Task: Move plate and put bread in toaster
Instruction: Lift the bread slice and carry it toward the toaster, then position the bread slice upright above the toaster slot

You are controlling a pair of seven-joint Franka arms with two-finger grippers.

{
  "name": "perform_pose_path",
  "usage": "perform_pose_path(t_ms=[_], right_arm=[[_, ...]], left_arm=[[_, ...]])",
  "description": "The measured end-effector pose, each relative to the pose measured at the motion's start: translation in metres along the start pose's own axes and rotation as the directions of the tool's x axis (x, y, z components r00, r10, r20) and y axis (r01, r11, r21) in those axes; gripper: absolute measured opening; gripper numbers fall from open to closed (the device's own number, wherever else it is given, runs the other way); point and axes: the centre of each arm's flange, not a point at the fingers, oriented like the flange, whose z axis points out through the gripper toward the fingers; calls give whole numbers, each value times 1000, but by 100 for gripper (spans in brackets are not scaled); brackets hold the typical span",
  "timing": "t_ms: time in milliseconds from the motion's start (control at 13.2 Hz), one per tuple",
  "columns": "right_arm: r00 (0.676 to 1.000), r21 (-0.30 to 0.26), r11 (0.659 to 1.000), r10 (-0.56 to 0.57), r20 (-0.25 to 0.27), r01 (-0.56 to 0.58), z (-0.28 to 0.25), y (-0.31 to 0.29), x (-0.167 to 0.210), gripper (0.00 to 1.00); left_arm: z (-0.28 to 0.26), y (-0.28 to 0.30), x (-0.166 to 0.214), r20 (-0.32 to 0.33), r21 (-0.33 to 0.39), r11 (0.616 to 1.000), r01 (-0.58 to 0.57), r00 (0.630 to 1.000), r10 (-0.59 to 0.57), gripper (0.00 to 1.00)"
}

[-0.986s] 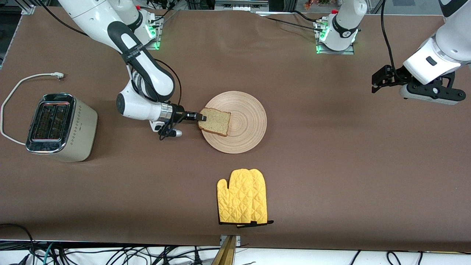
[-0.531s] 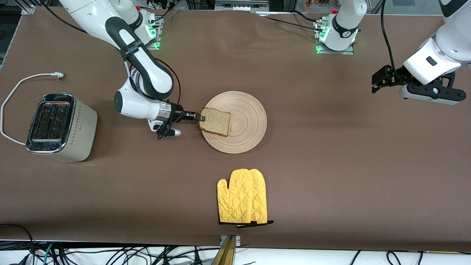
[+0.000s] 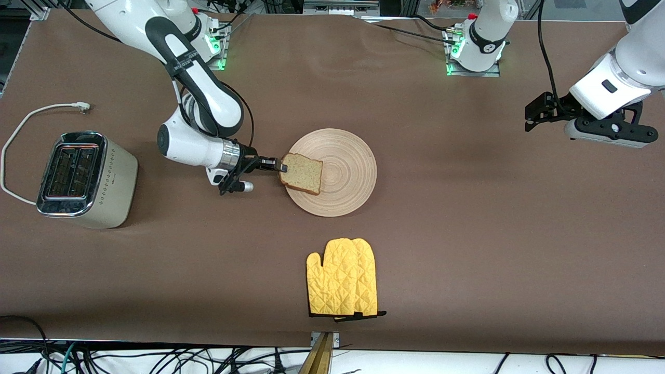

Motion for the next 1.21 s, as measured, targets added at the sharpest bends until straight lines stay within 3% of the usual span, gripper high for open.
perform_pose_path(t_ms=[152,303,455,606,758,986,1213], right_arm=[[998,-2,999,-41,-43,41,-27,-16,2,7],[993,-46,994,-106,-50,104,-60,-20,7,7],[989,-114,982,-149,0,148,-102,-16,17,7],[982,-218,959,-171,76,184,-159,-14,31,7],[975,-328,921,-169,145,209,-217,-18,38,7],[966,-499,838,-112,235,218,-278,-4,38,7],[970,-655,735,-15,244,176,-333,33,33,7]], left_arm=[[0,0,0,0,0,1000,2,1000,-2,100],[0,0,0,0,0,1000,4,1000,-4,100],[0,1,0,0,0,1000,4,1000,-4,100],[0,1,0,0,0,1000,4,1000,-4,100],[0,1,0,1,0,1000,5,1000,-5,100],[0,1,0,1,0,1000,5,1000,-5,100],[0,1,0,1,0,1000,4,1000,-5,100]])
